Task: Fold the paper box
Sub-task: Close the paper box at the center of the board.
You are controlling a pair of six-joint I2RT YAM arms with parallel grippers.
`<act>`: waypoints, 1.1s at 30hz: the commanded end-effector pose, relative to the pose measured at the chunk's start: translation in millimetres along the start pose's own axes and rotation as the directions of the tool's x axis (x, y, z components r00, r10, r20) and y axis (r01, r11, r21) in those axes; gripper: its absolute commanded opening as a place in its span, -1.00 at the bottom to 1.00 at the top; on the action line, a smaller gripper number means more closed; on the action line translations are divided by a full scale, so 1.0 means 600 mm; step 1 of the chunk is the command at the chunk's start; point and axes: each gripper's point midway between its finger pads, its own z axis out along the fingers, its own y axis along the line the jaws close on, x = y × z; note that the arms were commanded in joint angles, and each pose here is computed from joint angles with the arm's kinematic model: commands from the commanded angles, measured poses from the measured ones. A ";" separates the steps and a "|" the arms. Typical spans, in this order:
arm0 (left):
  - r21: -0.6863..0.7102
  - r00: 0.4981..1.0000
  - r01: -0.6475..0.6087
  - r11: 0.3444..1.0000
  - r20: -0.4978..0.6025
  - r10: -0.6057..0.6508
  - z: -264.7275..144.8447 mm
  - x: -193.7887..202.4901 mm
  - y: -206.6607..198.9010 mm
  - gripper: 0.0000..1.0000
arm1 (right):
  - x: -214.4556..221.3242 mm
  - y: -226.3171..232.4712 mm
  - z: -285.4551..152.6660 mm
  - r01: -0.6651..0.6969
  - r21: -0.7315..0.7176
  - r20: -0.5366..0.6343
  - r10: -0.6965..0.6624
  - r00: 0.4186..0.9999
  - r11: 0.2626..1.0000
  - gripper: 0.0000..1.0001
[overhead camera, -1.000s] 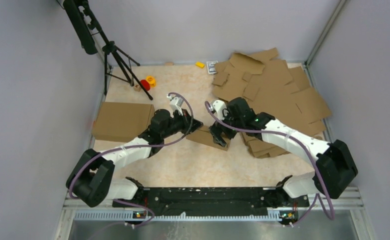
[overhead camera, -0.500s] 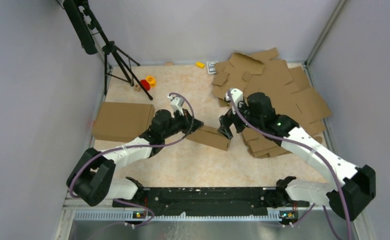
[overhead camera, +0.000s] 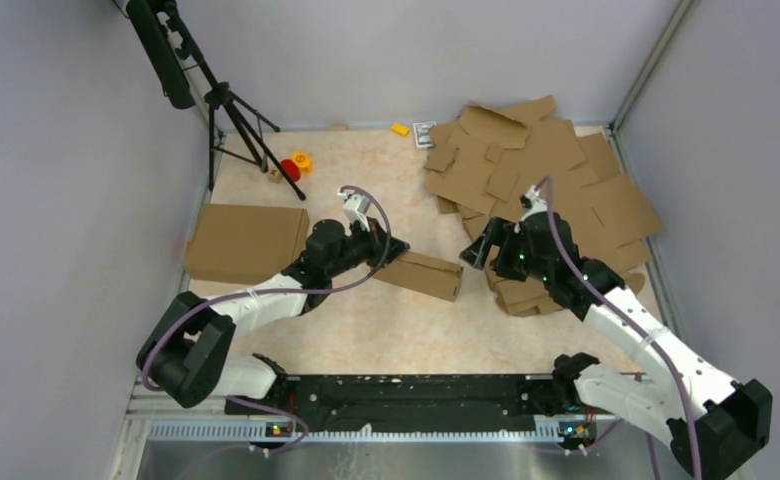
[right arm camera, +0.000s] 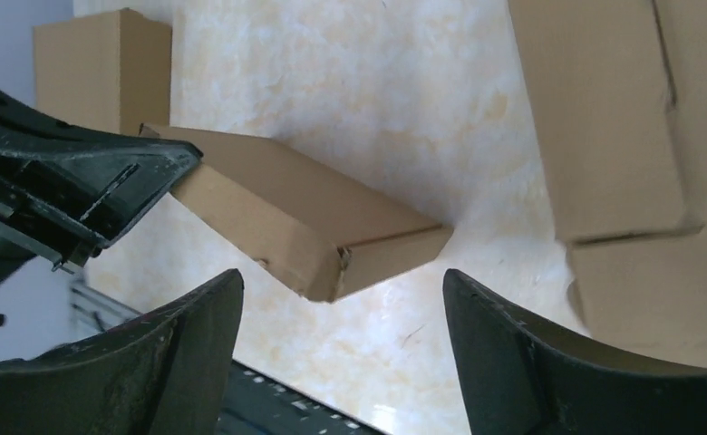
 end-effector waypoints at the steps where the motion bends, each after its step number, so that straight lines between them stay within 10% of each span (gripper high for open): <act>1: -0.074 0.991 0.017 0.997 -0.135 -0.027 -0.005 0.072 0.036 -1.00 | 0.000 0.022 -0.003 -0.401 -0.126 0.030 0.407 0.913 0.907 0.49; 13: -0.076 0.990 0.012 0.997 -0.139 -0.022 -0.002 0.072 0.036 -1.00 | 0.041 0.041 0.034 -0.579 -0.216 -0.115 0.569 0.814 0.786 0.09; 33: -0.084 0.987 0.011 0.996 -0.159 -0.024 0.006 0.084 0.038 -1.00 | 0.101 -0.030 0.068 -0.584 -0.091 -0.086 0.578 0.811 0.806 -0.75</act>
